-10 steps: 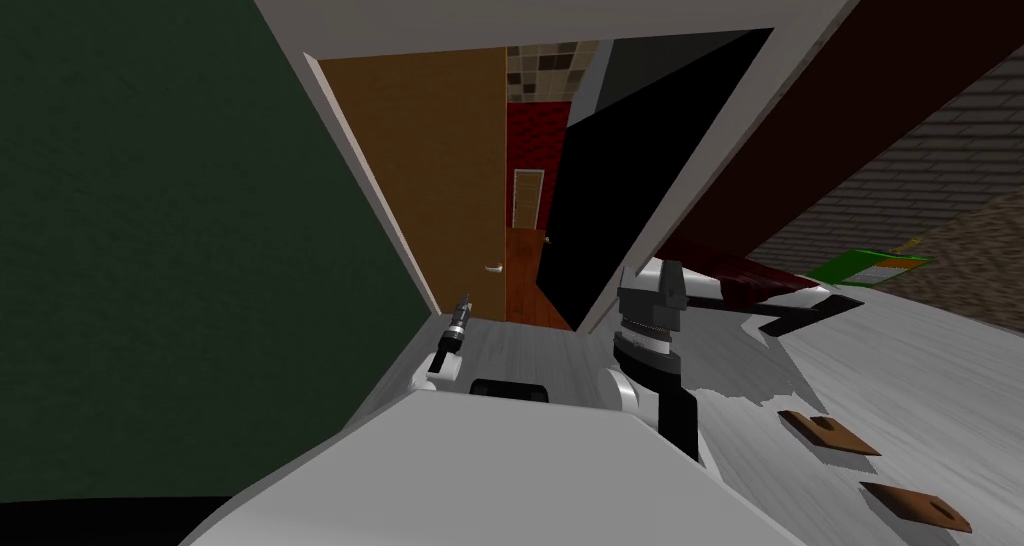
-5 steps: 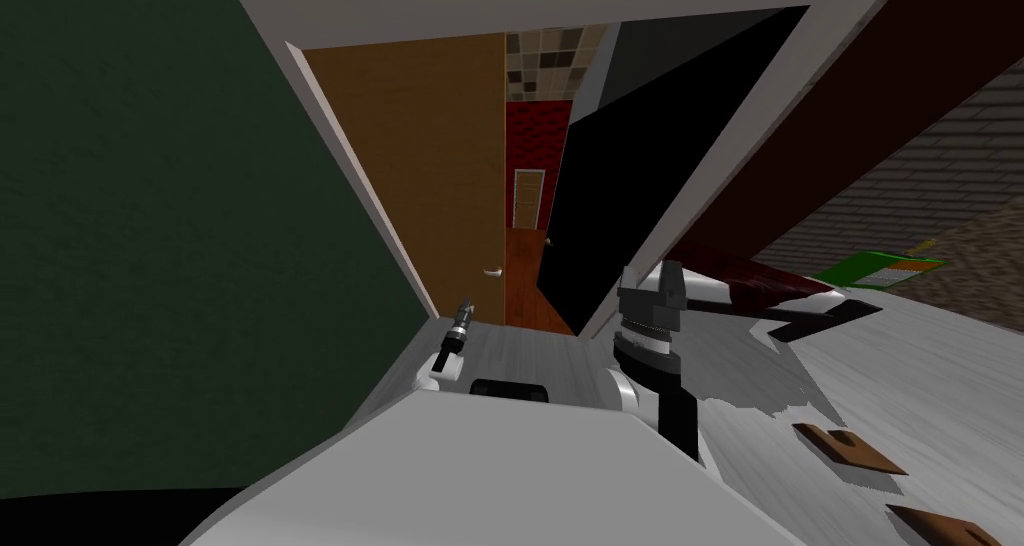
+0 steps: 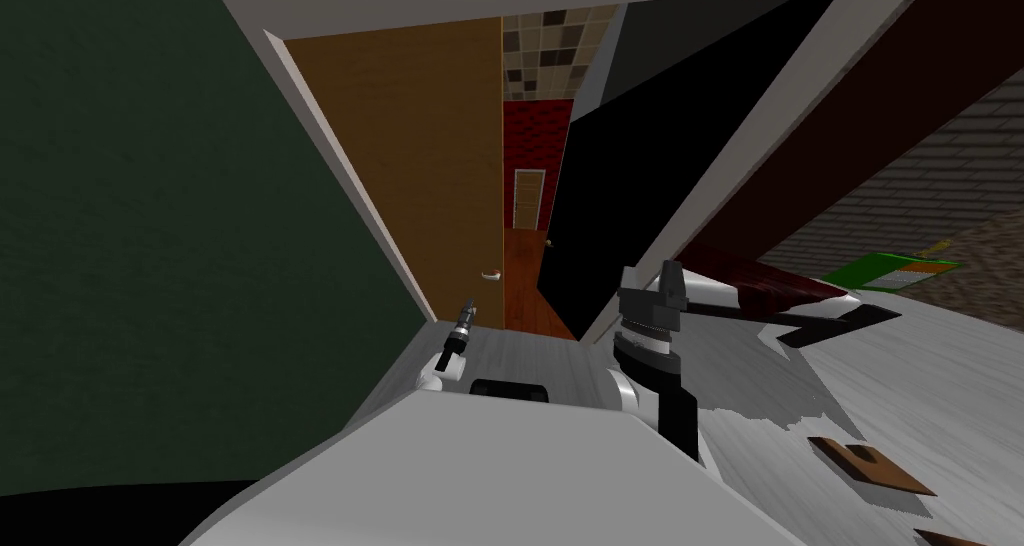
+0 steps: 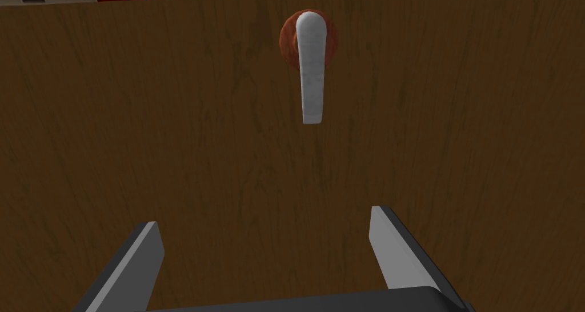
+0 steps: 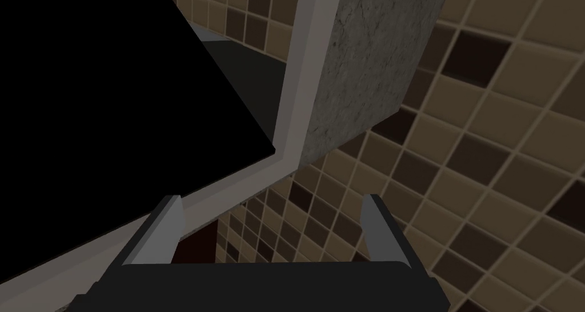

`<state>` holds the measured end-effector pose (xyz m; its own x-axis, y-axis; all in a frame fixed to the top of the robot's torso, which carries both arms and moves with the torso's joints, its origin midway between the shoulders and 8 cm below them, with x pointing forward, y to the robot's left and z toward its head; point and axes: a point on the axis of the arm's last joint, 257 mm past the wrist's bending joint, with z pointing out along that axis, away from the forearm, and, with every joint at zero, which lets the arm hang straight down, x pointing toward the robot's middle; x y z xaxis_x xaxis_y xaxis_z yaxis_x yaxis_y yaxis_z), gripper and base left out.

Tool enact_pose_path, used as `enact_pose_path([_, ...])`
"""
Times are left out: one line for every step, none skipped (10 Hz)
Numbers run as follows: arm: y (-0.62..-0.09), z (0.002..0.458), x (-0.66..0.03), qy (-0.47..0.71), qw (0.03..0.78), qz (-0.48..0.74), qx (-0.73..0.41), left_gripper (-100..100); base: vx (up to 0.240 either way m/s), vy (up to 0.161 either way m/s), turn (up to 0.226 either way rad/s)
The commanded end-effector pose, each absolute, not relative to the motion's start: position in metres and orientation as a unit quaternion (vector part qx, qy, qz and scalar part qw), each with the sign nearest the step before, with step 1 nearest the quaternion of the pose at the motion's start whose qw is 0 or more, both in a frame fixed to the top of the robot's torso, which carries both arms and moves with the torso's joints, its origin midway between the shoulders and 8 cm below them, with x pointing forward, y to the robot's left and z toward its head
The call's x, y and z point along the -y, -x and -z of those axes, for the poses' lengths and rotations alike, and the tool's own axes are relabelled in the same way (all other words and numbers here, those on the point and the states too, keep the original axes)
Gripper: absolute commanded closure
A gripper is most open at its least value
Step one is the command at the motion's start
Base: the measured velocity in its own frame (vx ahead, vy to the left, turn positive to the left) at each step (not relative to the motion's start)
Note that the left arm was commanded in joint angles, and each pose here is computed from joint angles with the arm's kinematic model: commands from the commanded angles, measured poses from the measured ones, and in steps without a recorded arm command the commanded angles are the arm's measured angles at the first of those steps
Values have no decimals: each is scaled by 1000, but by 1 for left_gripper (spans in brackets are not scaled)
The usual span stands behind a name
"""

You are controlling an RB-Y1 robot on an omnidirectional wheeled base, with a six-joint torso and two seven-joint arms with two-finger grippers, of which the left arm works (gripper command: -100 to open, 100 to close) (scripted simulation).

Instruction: Push the door open

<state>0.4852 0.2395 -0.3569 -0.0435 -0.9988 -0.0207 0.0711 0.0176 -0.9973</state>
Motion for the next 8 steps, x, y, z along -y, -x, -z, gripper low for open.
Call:
enact_pose_path([-485,363,-237,468,506,523,-501,-100,94,-10,5])
enact_pose_path([-486,366,-235,470,504,522,-503,-100,102,-10,6])
enact_pose_path([-486,369,-234,471,501,522,-505,-100,98,-4,6])
enact_pose_path([-486,372,-232,472,499,521,-506,-100,91,-7,4])
enact_pose_path([-486,377,-229,474,494,521,-510,-100,142,-11,9])
enact_pose_path([-486,381,-227,476,491,520,-512,-100,160,5,10])
enact_pose_path([-486,385,-225,478,487,519,-514,-100,146,-11,5])
enact_pose_path([-486,385,-225,478,487,519,-514,-100,102,-17,4])
